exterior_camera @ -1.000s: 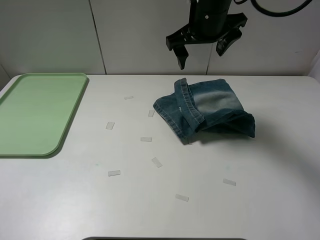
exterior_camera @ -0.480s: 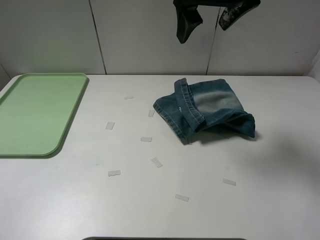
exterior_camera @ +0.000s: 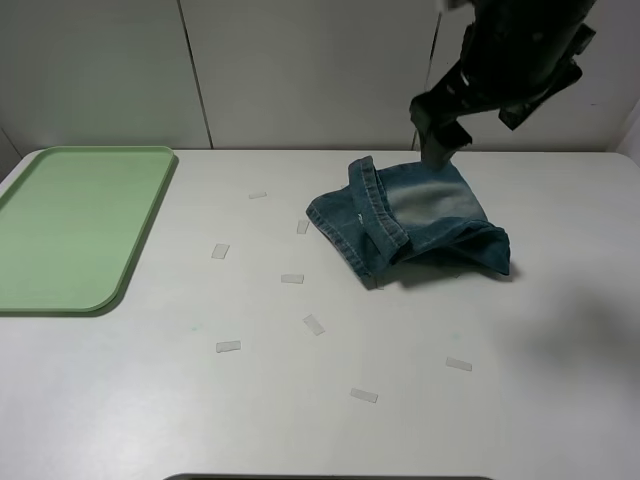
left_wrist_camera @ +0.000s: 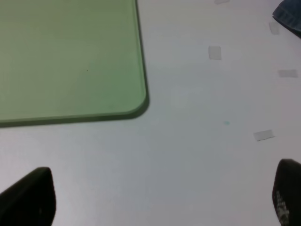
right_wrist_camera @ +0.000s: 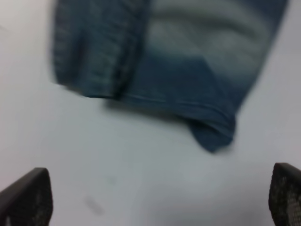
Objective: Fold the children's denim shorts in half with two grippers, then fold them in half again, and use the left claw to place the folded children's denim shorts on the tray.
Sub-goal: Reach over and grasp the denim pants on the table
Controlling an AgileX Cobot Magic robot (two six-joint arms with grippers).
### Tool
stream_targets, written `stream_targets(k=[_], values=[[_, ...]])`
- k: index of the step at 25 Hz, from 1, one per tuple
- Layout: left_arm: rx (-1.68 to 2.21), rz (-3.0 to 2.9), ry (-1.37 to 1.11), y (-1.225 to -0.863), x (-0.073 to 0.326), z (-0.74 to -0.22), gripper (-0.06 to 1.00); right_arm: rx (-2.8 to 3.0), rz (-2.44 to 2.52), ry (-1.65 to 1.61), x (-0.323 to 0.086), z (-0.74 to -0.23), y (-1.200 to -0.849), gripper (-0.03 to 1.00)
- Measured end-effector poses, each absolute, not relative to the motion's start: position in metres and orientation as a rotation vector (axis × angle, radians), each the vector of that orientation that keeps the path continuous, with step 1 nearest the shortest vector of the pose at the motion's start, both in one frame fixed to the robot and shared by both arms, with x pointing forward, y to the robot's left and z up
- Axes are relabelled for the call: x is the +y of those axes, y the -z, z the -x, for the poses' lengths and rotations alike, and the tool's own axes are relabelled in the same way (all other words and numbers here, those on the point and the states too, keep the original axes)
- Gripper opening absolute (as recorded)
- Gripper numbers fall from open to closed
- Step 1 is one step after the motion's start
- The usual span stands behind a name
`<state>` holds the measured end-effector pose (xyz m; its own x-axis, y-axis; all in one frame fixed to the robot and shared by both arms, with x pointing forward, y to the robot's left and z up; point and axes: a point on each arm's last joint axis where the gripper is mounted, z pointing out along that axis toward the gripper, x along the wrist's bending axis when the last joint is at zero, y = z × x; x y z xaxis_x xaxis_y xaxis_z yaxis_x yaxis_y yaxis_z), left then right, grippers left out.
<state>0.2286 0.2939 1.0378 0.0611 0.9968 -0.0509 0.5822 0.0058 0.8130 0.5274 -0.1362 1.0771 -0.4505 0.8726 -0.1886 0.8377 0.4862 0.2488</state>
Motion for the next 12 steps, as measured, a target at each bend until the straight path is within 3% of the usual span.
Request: stream_targets(k=[12], values=[[1.599, -1.658, -0.770, -1.038, 0.294, -0.229, 0.91, 2.338, -1.670, -0.041, -0.188, -0.623, -0.947, 0.70]])
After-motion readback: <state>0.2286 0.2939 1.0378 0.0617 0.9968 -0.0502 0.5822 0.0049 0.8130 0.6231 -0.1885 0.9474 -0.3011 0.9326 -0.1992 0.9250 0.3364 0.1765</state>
